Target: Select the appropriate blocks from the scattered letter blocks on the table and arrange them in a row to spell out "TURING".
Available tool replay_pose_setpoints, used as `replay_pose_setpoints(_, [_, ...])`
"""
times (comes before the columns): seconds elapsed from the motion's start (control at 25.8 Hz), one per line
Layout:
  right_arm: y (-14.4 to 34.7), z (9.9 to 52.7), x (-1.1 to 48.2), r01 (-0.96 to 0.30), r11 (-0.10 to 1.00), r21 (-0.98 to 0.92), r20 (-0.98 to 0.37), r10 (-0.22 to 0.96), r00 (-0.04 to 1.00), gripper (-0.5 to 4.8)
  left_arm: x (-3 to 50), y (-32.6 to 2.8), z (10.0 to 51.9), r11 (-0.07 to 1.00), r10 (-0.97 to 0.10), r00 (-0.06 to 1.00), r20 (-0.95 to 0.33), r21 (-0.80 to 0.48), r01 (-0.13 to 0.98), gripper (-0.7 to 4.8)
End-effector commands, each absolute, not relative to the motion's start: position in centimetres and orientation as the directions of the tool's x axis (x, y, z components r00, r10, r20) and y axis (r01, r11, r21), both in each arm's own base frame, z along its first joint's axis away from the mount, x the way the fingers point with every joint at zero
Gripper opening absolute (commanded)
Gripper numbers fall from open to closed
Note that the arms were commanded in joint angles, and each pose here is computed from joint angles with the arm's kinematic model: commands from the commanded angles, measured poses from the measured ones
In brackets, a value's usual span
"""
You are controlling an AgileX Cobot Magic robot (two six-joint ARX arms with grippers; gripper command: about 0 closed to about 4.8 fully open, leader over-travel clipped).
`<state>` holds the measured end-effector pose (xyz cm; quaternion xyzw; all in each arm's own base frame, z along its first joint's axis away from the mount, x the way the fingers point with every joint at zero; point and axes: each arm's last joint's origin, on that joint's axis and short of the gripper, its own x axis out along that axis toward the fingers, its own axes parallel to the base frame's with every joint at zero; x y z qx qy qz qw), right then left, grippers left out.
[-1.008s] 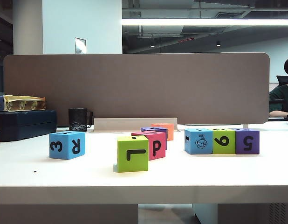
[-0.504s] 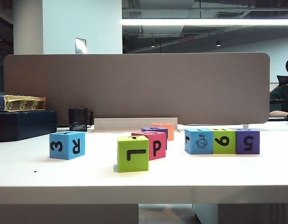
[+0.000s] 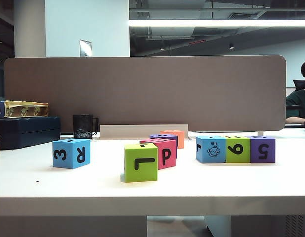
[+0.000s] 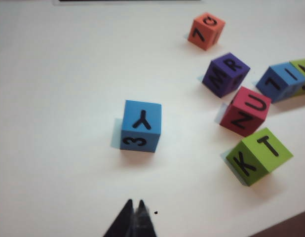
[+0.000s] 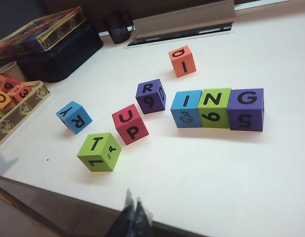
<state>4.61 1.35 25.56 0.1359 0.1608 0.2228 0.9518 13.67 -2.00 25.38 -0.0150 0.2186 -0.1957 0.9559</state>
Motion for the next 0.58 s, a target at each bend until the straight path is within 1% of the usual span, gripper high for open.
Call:
replay_pose_setpoints(0.04, [1.34, 25.88, 4.67, -0.384, 0.865, 0.323, -0.235, 0.466, 0.853, -0.01, 14.77, -3.06, 25.51, 0.912, -0.385, 0.806, -0.45, -0.053, 0.406, -0.05])
replay_pose_setpoints(0.23, [1.34, 25.89, 4.67, -0.384, 0.865, 0.322, -0.234, 0.466, 0.853, -0.01, 15.33, -3.81, 25.45, 0.909, -0.381, 0.798, -0.466, -0.034, 0.414, -0.05])
replay_pose_setpoints(0.58, [1.34, 25.89, 4.67, -0.384, 0.865, 0.322, -0.234, 0.466, 0.853, -0.01, 15.38, -3.93, 25.51, 0.906, -0.388, 0.799, -0.46, -0.03, 0.423, -0.05])
